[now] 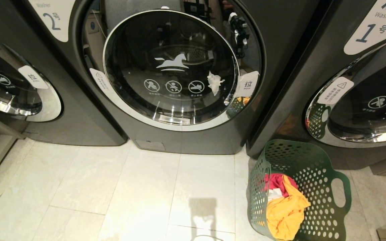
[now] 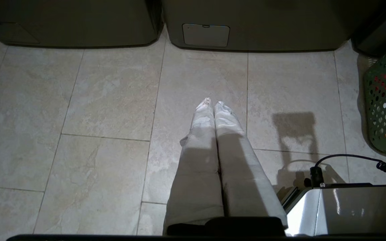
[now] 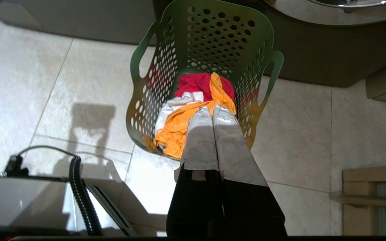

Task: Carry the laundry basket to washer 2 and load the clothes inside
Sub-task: Open the lid of the washing machine

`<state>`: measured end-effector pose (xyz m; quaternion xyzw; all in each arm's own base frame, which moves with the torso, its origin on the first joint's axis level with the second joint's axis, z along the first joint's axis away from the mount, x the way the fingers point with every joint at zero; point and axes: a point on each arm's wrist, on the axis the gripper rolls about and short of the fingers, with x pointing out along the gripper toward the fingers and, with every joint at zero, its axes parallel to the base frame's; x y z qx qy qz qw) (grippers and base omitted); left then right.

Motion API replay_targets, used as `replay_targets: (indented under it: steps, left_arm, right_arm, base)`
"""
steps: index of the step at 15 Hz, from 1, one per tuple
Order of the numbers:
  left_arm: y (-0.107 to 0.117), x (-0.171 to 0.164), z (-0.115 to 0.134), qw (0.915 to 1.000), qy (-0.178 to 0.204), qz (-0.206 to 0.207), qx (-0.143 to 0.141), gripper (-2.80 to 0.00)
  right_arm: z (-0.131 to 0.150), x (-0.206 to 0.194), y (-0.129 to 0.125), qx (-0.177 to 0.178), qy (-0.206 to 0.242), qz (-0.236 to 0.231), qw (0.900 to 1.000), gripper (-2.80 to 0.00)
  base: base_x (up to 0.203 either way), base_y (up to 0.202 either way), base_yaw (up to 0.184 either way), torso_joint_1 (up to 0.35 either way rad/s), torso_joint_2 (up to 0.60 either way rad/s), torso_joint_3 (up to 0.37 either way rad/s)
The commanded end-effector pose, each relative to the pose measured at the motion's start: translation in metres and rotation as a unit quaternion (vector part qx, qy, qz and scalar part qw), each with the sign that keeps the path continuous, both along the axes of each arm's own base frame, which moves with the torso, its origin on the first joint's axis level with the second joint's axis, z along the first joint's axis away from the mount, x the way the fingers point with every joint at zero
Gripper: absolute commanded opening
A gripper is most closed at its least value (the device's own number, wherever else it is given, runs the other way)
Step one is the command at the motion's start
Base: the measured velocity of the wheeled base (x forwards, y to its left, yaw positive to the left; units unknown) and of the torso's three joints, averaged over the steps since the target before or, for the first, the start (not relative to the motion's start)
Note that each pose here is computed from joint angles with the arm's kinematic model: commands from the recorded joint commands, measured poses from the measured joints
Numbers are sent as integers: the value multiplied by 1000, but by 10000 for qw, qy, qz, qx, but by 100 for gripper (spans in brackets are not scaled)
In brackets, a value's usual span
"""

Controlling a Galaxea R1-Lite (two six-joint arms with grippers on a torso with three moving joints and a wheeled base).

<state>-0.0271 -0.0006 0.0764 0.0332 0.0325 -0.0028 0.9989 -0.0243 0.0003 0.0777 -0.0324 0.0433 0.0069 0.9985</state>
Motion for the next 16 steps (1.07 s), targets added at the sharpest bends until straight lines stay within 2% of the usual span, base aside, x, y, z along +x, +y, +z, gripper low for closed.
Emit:
replay_targets:
  steps: [1,5,16]
  left_arm:
    - [0,0,0,10000,27,-1,1,-280]
    - [0,0,0,10000,27,41,-12,-280]
    - [0,0,0,10000,29,32,11,-280]
  right_arm:
    - [-2,-2,0,158,-105,-65,9998,-280]
    - [-2,-2,0,115,-105,-72,9999,-280]
    - [-2,-2,0,138,-105,-66,9998,-280]
  base:
    - [0,0,0,0,0,0]
    - [0,0,0,3,0,92]
    - [0,0,0,2,2,196]
